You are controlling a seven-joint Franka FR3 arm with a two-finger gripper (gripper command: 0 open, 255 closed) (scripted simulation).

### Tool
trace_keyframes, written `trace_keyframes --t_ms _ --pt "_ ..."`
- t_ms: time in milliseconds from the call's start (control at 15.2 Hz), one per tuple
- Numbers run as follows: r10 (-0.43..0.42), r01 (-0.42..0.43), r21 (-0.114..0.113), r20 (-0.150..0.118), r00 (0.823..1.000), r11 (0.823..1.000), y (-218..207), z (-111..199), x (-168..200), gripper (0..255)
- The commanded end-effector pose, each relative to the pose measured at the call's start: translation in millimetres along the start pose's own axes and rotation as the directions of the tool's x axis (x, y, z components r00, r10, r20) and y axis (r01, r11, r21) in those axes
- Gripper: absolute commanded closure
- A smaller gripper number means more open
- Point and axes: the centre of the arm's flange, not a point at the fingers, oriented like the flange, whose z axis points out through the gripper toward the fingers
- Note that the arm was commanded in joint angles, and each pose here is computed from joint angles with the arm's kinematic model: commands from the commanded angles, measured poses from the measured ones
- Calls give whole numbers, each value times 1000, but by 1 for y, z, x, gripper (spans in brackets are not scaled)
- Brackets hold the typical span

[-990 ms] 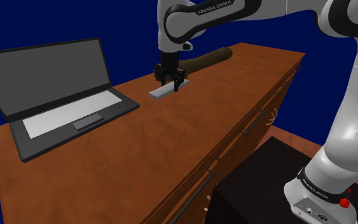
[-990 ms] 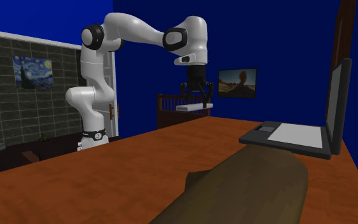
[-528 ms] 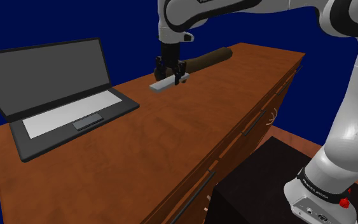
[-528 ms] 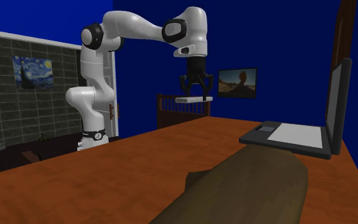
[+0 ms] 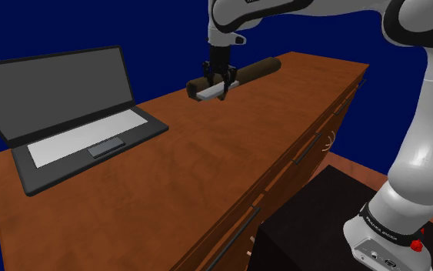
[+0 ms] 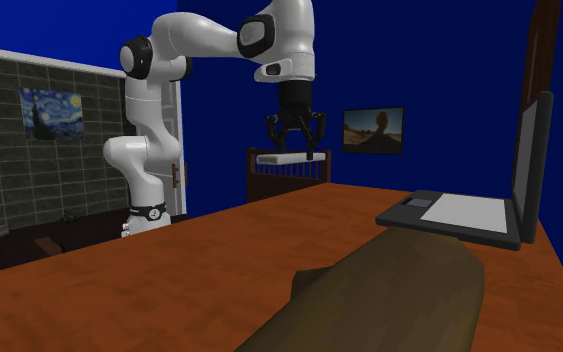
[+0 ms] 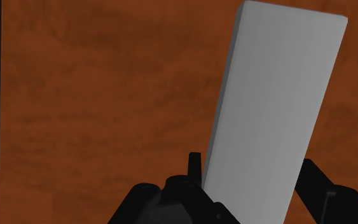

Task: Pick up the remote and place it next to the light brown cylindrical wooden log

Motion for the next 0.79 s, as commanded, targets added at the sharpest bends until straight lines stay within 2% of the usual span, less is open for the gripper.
trace_keyframes --t_ms 0,726 --pt "-2 2 1 0 1000 1000 0 -1 29 255" --pt "-2 2 1 0 1000 1000 -6 -3 174 255"
